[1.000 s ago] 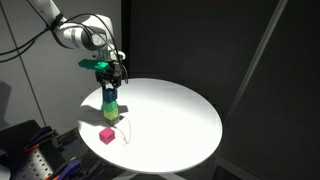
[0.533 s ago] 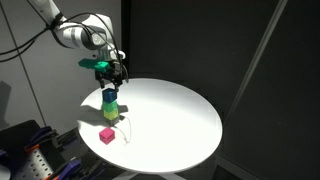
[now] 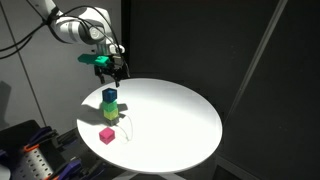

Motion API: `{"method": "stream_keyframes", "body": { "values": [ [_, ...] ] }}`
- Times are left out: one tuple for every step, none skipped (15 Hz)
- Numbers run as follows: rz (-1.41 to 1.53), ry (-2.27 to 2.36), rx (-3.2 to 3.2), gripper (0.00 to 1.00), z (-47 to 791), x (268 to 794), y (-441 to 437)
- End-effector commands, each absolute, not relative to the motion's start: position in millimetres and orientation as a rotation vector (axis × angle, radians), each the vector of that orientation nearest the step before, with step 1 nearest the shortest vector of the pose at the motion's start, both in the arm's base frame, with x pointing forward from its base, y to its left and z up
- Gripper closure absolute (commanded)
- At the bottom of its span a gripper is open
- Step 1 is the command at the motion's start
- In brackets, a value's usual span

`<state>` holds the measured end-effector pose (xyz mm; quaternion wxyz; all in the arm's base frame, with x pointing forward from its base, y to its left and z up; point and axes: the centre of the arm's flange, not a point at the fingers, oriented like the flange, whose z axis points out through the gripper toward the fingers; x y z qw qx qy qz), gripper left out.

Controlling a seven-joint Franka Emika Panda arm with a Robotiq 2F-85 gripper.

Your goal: Put the blue toy block on top of the tree stacked toy blocks

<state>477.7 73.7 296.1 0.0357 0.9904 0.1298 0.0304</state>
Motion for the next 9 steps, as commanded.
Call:
{"method": "stream_keyframes", "body": {
  "values": [
    [0.121, 0.468, 3.044, 0.0, 317, 468, 75],
    [0.12, 0.496, 3.045, 0.0, 320, 467, 76],
    [0.122, 0.522, 3.046, 0.0, 323, 466, 76],
    [0.12, 0.55, 3.05, 0.0, 326, 465, 77],
    [0.118, 0.579, 3.049, 0.0, 329, 463, 77],
    [0.116, 0.607, 3.051, 0.0, 332, 461, 78],
    [0.112, 0.631, 3.051, 0.0, 335, 459, 79],
    [0.106, 0.652, 3.049, 0.0, 338, 457, 79],
    [0.096, 0.671, 3.049, 0.0, 341, 454, 80]
  ]
}}
